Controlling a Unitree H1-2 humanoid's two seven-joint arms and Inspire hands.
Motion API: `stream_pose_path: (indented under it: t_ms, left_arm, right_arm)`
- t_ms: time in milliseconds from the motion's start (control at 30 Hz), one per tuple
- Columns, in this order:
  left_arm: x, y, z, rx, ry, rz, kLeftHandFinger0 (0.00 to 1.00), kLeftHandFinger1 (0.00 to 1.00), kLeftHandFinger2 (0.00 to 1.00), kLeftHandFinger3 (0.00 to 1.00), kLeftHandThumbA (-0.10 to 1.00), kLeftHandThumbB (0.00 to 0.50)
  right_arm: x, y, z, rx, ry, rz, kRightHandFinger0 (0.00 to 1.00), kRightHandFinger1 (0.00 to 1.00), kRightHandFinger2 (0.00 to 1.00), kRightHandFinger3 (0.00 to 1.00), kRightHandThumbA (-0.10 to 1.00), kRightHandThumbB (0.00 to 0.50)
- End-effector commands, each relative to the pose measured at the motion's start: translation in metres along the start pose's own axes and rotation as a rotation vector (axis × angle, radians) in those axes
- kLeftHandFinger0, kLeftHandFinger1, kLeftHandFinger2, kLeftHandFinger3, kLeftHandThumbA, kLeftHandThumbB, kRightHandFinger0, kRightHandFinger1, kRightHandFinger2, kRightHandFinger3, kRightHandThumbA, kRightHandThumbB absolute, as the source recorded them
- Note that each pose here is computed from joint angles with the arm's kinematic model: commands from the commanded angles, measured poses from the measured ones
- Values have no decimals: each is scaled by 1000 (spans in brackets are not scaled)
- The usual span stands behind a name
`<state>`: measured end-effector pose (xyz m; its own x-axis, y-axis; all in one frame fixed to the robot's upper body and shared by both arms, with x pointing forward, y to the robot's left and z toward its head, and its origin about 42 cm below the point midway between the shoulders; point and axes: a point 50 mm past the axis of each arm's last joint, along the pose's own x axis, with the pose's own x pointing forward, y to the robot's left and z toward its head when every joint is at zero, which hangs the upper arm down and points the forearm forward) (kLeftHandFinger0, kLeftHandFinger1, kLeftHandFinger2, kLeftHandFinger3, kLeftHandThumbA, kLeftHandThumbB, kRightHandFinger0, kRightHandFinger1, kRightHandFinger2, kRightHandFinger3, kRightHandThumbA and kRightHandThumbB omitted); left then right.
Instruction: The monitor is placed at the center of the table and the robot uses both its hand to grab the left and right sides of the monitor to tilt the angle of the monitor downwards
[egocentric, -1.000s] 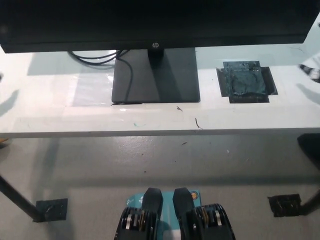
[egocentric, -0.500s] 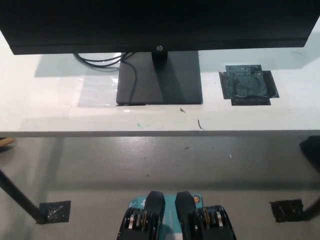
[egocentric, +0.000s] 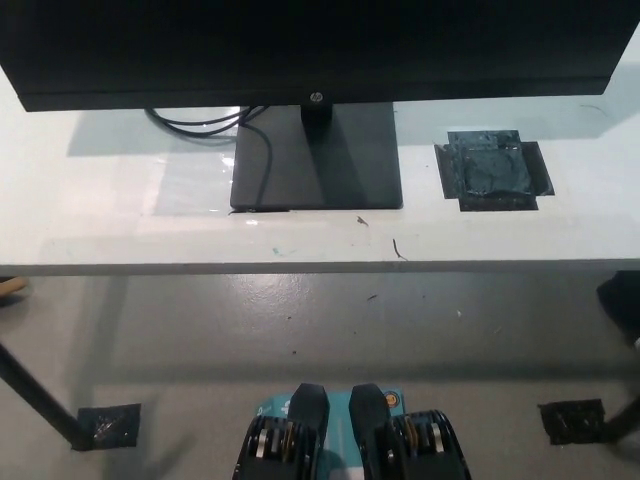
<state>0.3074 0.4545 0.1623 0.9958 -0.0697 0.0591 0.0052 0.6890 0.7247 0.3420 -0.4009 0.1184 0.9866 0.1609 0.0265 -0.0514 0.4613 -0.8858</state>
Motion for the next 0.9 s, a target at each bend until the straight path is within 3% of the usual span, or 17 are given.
stream_pose_path:
  t_ms: [0,67,167,233,367,433,567,600,867]
  left_arm:
    - [-85,-60,160,-337,-573,82,1000,1000,1000,1000,1000,270]
    - [-93,-91,168,-392,-597,70,1000,1000,1000,1000,1000,265]
    - [-94,-92,169,-393,-593,72,1000,1000,1000,1000,1000,264]
    - [-90,-134,167,-494,-574,4,1000,1000,1000,1000,1000,269]
    - [-88,-141,168,-484,-567,2,1000,1000,1000,1000,1000,264]
    - [-64,-155,156,-462,-522,-15,1000,1000,1000,1000,1000,250]
    - [-56,-158,150,-434,-499,-13,1000,1000,1000,1000,1000,276]
    - [-44,-165,141,-429,-475,-45,1000,1000,1000,1000,1000,286]
    - [-12,-189,106,-389,-360,-180,1000,1000,1000,1000,1000,353]
  right_arm:
    - [-77,11,164,525,-559,-421,1000,1000,1000,1000,1000,441]
    - [-84,28,184,587,-573,-418,1000,1000,1000,1000,1000,427]
    - [-85,29,185,590,-571,-420,1000,1000,1000,1000,1000,427]
    - [-84,52,197,592,-562,-395,1000,1000,1000,1000,1000,388]
    - [-83,57,200,605,-557,-392,1000,1000,1000,1000,1000,393]
    - [-67,80,199,709,-491,-311,1000,1000,1000,1000,1000,455]
    - [-62,87,200,737,-476,-296,1000,1000,1000,1000,1000,466]
    - [-54,97,196,743,-440,-266,1000,1000,1000,1000,1000,493]
    - [-10,131,161,716,-276,-143,1000,1000,1000,1000,1000,500]
